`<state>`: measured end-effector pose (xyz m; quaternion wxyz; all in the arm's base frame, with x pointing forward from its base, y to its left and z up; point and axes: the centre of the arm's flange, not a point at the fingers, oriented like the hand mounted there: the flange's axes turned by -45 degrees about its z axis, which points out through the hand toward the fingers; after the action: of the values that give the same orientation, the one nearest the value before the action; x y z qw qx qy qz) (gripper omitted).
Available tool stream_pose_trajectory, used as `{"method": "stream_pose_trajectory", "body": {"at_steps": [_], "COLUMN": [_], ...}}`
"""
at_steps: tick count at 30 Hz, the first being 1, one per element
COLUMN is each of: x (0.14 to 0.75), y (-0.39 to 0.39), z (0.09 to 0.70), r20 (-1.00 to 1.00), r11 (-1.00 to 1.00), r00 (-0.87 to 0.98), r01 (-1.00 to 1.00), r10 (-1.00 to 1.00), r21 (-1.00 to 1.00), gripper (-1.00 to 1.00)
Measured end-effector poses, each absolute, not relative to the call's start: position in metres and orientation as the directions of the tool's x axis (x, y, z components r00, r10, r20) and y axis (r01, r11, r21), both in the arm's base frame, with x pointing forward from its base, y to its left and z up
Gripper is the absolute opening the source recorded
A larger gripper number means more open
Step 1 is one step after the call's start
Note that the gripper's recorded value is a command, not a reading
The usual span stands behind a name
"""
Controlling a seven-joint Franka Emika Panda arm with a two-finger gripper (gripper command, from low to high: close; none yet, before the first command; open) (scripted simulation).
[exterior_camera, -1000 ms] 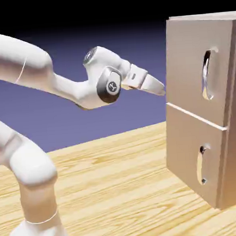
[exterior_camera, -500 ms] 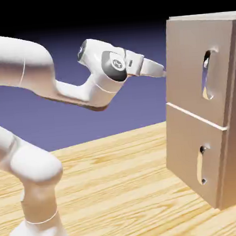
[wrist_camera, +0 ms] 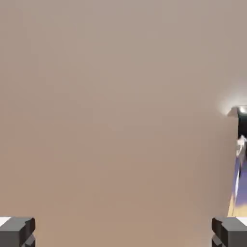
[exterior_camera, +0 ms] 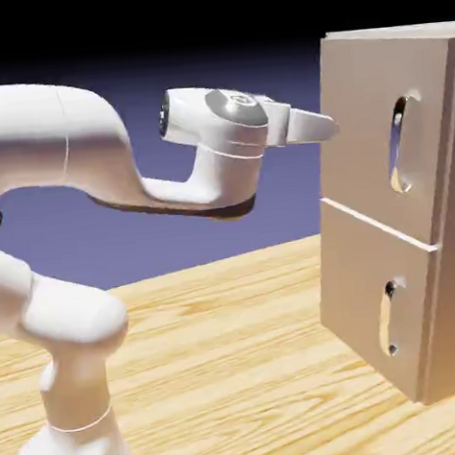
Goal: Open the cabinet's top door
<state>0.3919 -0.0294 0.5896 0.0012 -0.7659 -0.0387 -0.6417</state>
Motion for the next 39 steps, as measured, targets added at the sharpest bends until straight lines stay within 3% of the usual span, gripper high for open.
{"method": "stream_pose_trajectory", "body": {"at_steps": [19, 24, 25, 39], "x": [0.441, 0.485, 0.493, 0.421], "y": [-0.113, -0.114, -0.113, -0.067], "z": [0.537, 0.535, 0.535, 0.535], "r20": [1.000, 1.000, 1.000, 1.000], "r11": [-0.998, -0.998, -0.998, -0.977], "r00": [0.004, 0.000, 0.000, 0.000], "r01": [0.059, 0.061, 0.060, -0.215], "r10": [0.001, -0.001, 0.000, 0.001], "r21": [0.001, -0.001, 0.000, 0.001], "gripper": [1.00, 1.00, -1.00, -1.00]}}
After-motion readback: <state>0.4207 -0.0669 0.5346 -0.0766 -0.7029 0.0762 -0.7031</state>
